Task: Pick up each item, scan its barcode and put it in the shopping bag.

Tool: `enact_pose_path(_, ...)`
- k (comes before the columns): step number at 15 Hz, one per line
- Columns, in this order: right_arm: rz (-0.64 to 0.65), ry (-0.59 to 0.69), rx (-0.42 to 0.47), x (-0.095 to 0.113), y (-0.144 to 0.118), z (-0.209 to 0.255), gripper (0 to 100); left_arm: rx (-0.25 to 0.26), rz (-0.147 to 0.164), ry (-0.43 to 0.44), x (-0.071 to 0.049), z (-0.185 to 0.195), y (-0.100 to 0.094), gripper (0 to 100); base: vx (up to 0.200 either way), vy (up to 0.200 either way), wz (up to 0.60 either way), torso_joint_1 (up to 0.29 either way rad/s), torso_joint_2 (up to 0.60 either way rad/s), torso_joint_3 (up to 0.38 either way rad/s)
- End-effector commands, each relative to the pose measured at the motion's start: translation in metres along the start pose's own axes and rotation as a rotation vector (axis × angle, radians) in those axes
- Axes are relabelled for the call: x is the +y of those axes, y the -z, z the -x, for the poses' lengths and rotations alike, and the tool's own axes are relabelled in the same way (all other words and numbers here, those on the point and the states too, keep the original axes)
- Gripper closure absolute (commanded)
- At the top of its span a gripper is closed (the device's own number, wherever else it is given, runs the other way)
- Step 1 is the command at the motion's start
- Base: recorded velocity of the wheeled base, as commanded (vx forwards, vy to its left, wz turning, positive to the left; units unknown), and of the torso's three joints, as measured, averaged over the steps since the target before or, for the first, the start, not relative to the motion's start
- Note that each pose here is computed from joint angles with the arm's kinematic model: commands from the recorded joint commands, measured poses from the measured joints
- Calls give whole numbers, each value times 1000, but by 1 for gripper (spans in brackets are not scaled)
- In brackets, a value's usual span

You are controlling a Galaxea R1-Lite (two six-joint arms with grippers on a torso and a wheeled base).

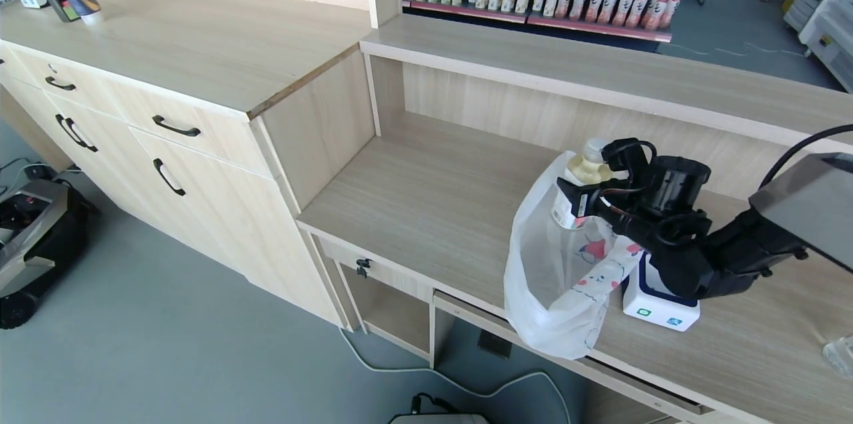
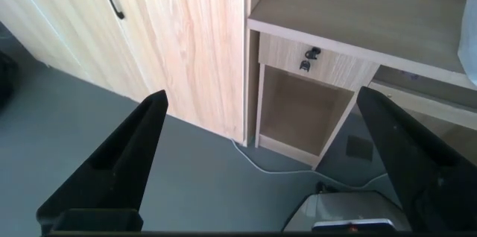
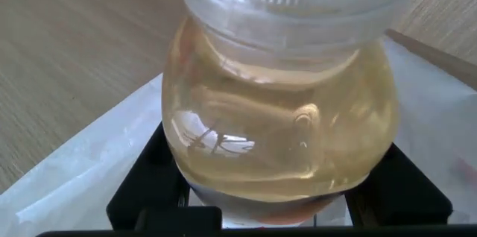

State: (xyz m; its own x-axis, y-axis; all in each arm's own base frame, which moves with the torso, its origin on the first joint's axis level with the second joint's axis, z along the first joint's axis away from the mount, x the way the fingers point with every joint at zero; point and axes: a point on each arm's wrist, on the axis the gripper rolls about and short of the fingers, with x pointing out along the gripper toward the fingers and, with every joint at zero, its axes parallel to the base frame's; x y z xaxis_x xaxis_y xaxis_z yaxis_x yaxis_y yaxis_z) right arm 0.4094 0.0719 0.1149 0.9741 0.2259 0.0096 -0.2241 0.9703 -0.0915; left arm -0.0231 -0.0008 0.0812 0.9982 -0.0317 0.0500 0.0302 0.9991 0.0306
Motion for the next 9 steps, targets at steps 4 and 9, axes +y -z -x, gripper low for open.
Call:
enact_pose_path(4, 2, -18, 36, 1, 36, -16, 100, -1, 0, 0, 0, 0, 0, 0, 0, 0, 0, 0, 0, 0)
enact_pose_path(9, 16, -31, 51, 3, 46, -19, 100, -1, 0, 0, 0, 0, 0, 0, 0, 0, 0, 0, 0, 0)
